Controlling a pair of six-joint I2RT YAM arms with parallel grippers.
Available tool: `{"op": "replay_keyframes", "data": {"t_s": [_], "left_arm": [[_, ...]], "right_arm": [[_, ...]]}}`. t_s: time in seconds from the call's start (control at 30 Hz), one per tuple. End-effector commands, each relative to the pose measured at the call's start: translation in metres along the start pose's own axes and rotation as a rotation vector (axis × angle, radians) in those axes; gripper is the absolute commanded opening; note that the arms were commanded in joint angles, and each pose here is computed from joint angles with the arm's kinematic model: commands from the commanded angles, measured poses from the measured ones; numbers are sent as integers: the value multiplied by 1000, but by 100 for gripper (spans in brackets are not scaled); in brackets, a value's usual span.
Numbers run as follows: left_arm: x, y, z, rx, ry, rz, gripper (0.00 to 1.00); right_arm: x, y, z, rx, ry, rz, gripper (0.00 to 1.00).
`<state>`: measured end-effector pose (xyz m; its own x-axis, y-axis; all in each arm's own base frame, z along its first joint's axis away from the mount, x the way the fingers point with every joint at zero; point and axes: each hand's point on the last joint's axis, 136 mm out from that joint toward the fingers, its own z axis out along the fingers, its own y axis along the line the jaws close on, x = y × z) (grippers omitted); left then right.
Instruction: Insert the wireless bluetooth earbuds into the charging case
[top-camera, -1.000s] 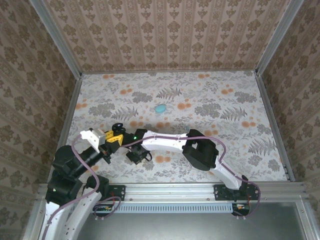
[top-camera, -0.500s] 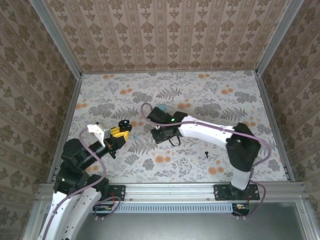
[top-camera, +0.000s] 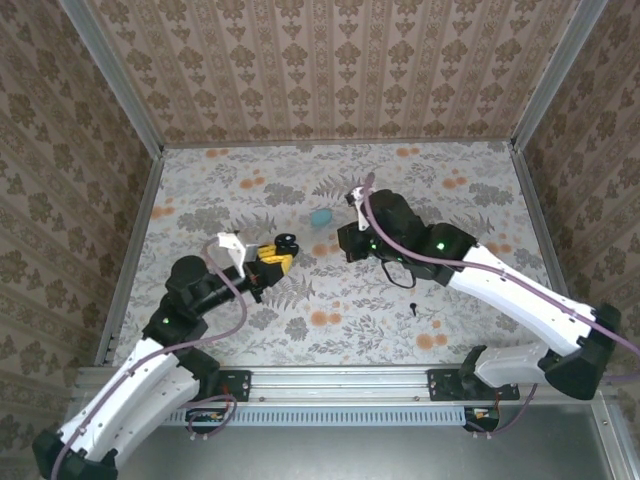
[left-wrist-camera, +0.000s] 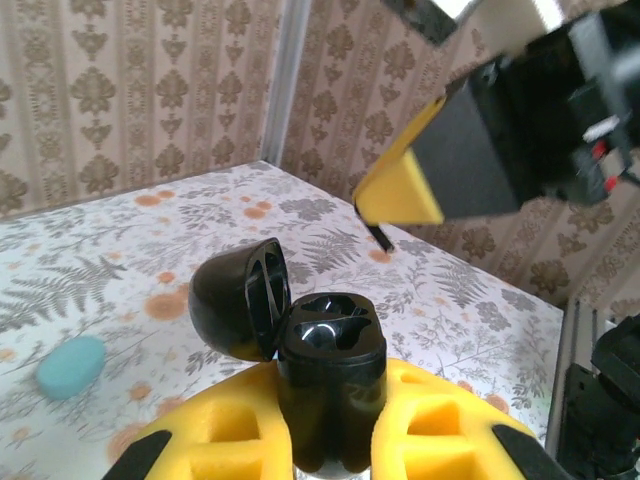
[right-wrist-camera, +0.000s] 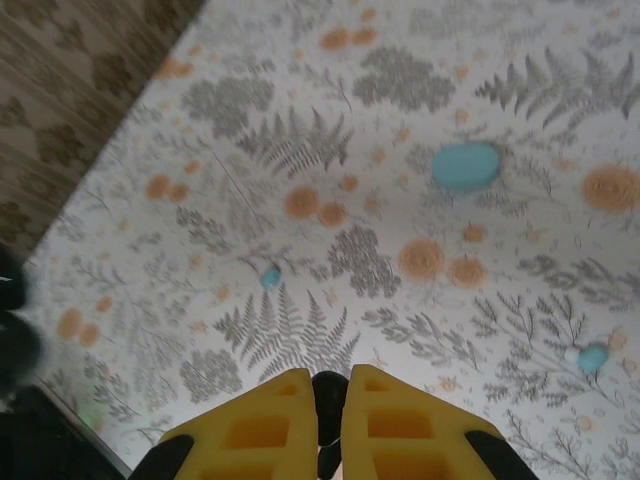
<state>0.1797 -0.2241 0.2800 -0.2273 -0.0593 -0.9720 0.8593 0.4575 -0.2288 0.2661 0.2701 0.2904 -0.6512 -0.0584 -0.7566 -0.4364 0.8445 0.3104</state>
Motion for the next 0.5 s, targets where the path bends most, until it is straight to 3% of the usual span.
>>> {"op": "replay_keyframes", "data": {"t_s": [0.0,0.27,0.47], "left_arm": [[-24,-7,12,11,-95,89,0],[-27,-22,63,67,-134,155,0],[-29,-27,81,96,-151,143,0]], "right_arm": [[-17,2,-17,-25,-103,-24,10],[-27,10,-39,-104,-208,-31,11],[-28,16,-47,-161,-255,-24,11]]}}
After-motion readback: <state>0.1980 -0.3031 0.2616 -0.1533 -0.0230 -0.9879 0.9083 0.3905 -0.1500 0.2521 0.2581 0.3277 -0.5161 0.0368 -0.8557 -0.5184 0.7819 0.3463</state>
